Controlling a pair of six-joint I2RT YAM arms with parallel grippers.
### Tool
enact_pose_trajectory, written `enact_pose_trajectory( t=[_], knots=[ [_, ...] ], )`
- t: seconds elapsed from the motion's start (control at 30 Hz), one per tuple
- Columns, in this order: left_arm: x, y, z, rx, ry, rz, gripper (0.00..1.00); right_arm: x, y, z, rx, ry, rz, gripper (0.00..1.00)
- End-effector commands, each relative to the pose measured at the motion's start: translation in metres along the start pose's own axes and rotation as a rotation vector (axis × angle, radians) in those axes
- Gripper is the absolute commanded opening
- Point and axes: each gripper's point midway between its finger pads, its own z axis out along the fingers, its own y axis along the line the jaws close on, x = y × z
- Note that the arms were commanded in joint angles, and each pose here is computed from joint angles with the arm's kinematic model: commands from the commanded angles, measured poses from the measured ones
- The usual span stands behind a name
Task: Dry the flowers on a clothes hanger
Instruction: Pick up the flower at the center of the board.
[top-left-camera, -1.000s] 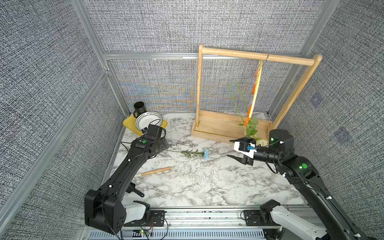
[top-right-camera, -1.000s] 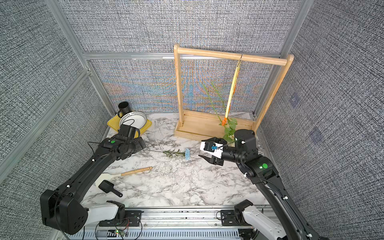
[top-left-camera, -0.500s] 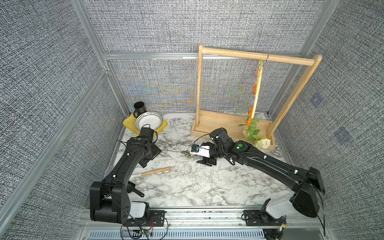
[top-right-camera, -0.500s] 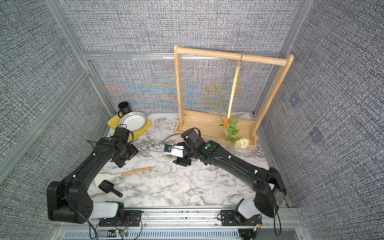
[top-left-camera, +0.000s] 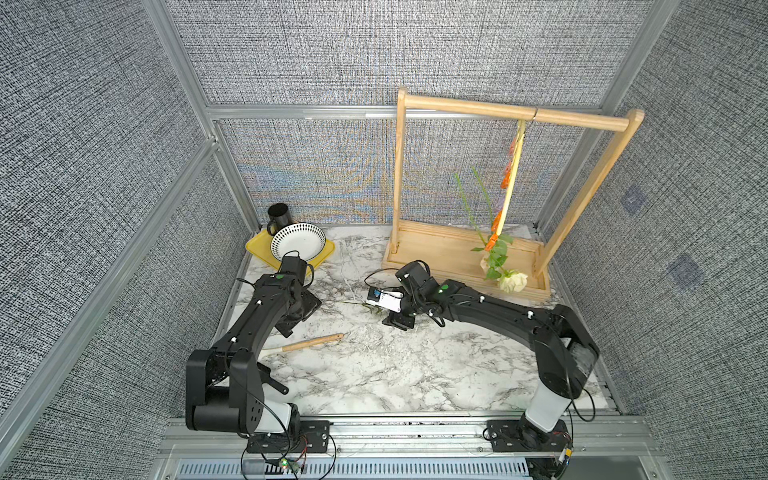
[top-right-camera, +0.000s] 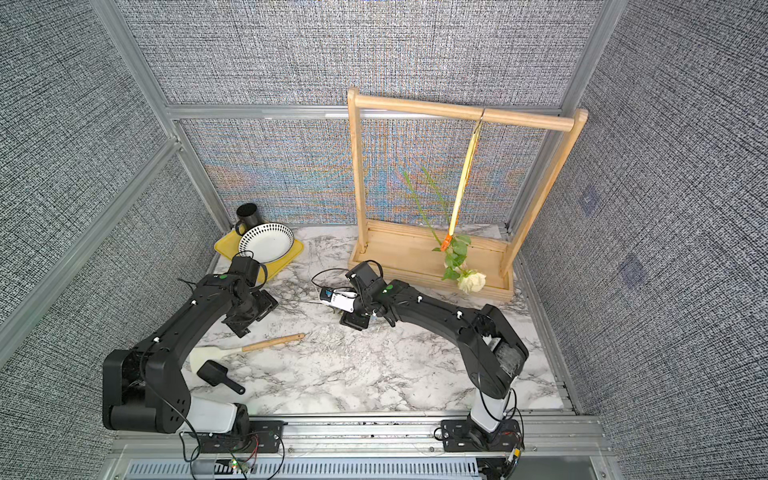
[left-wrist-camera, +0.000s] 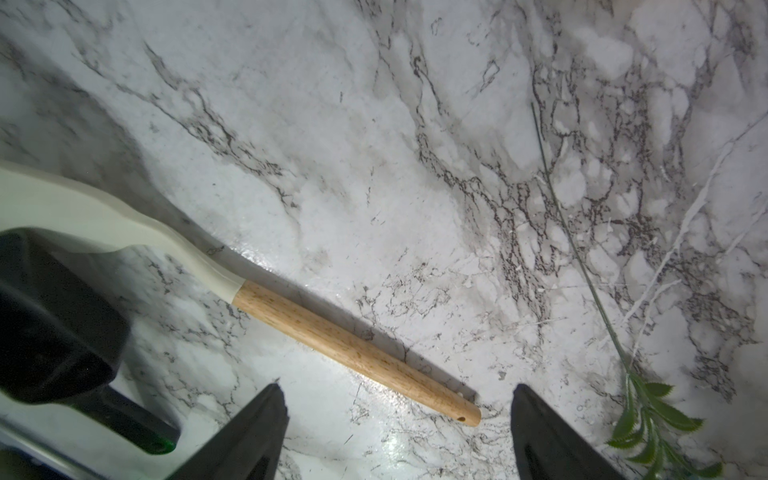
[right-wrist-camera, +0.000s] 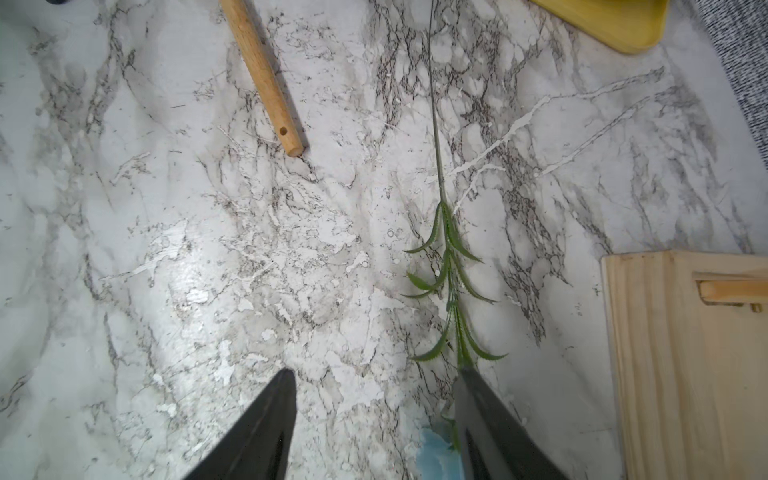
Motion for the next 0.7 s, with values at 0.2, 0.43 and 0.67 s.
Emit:
enact_pose_trajectory(
  t=[0.2,0.43,0.67],
  knots=[
    [0.001,-0.018,0.007,0.049,0.063,0.034,0.87,0.012,-0.031,0.039,-0.015,0.045,0.076,0.63],
    [-0.002,-0.021,0.013,0.043,0.067,0.042,0.88,0.02,-0.042,0.063,-0.072,0.077,0.095,0.63],
    [0.002,-0.03,0.018,0.076,0.115,0.06,0.89,0.033,-0.043,0.078,-0.178,0.096,0.15,0.47]
  ],
)
